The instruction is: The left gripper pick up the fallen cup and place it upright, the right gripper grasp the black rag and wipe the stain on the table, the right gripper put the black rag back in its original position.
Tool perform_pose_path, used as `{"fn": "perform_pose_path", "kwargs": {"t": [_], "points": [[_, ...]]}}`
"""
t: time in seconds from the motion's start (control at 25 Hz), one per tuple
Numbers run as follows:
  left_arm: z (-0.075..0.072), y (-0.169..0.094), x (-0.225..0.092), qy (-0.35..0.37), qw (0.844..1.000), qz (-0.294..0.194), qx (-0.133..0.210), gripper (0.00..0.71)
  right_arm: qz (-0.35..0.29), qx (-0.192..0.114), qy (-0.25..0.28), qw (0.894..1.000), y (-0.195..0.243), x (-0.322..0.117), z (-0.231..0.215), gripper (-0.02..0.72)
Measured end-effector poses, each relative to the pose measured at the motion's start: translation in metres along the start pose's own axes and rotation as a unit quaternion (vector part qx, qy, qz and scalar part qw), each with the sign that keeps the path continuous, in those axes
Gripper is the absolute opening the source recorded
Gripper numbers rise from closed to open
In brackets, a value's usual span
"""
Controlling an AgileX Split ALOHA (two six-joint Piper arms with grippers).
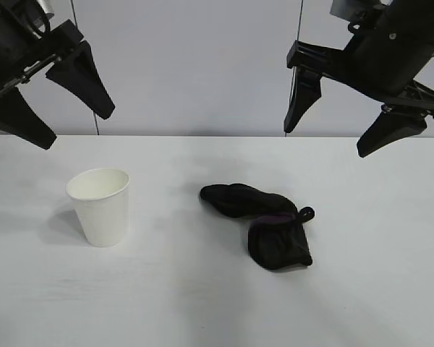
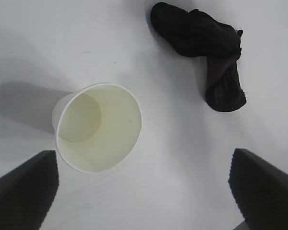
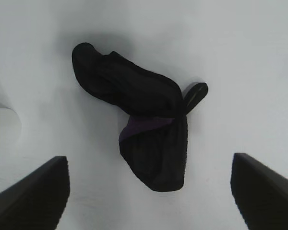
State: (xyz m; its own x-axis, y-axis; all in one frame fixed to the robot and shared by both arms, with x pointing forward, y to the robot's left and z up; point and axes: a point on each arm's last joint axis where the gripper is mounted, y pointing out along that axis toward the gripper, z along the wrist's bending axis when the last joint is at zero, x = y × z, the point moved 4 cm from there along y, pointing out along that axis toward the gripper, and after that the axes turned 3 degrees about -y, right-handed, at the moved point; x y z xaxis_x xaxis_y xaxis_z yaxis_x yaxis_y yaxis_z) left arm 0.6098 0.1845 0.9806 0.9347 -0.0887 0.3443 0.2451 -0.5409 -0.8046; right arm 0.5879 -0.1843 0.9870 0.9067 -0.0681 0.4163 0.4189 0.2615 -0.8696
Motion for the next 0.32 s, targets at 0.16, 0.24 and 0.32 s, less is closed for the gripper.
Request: {"fn": "perform_pose_path", "kwargs": {"t": [0.16,0.24,0.32], "points": [[0.0003,0.0000,0.0007,0.000,1.000,-0.003,0.001,0.693,-0.005,0.001,0.001,1.000,0.0000,0.0012,0.0002,0.632],[0.0003,0.0000,0.0007,0.000,1.000,-0.003,0.001,0.693,-0.005,0.001,0.001,1.000,0.0000,0.0012,0.0002,0.632],[0.0003,0.0000,0.0007,0.000,1.000,-0.003,0.001,0.693,-0.005,0.001,0.001,1.000,0.0000,0.0012,0.0002,0.632]]}}
